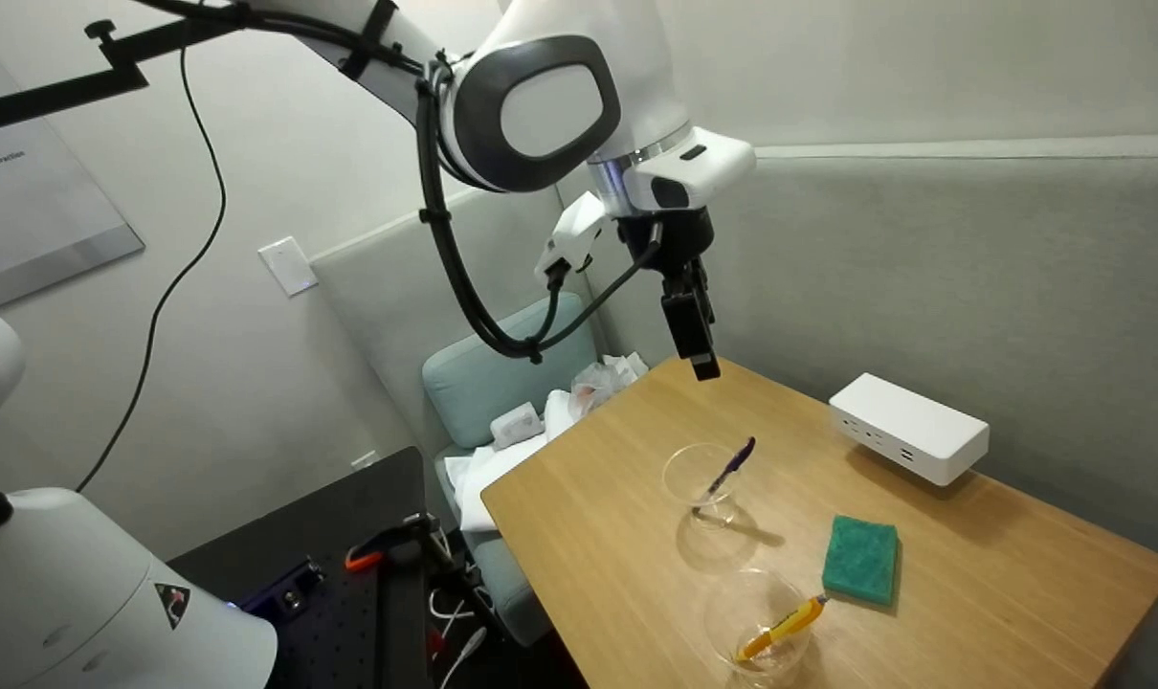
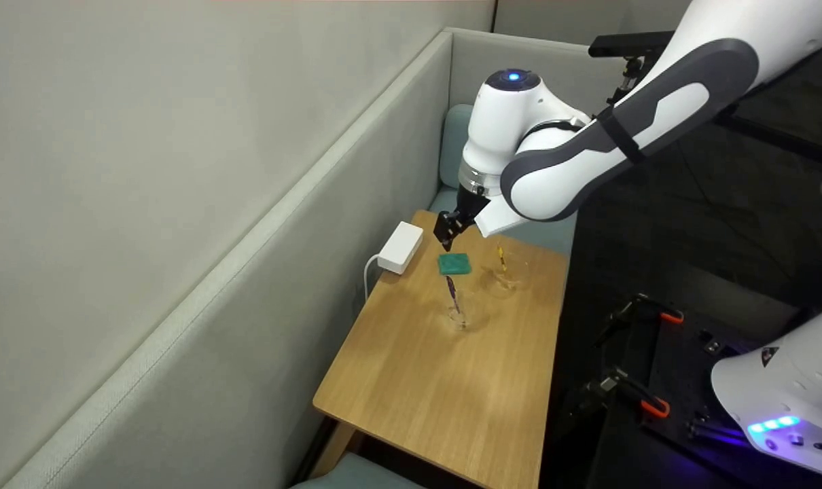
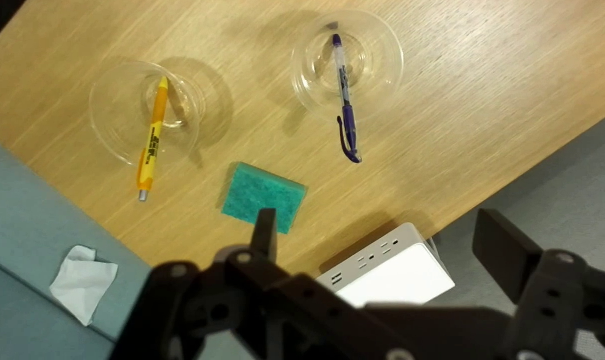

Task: Remove the pens from the cups then stack the cups together

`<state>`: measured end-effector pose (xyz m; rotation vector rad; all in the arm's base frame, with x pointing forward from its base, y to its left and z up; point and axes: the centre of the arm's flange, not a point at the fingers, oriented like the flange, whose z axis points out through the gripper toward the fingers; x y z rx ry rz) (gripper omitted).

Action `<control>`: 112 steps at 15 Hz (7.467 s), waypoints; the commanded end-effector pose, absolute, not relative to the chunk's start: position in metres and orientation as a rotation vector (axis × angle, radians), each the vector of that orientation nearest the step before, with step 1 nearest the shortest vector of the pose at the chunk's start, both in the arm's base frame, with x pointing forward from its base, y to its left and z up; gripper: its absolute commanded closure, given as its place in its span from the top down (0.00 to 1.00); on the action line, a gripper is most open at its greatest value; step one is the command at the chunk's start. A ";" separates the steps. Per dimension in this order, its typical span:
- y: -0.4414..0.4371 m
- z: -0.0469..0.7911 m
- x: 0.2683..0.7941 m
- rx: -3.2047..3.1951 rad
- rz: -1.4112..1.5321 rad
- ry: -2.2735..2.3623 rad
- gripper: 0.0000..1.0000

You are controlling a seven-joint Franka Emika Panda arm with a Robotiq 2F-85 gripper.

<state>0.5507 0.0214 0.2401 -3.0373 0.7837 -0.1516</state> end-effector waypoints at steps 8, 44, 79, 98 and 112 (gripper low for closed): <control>0.017 0.144 0.562 -3.051 -0.143 0.785 1.00; 0.048 0.163 0.541 -3.117 -0.287 0.728 0.04; 0.157 0.030 0.611 -3.050 0.437 0.256 0.62; 0.011 0.226 0.510 -2.996 -0.158 1.012 1.00; -0.091 0.202 0.496 -3.066 -0.366 1.085 1.00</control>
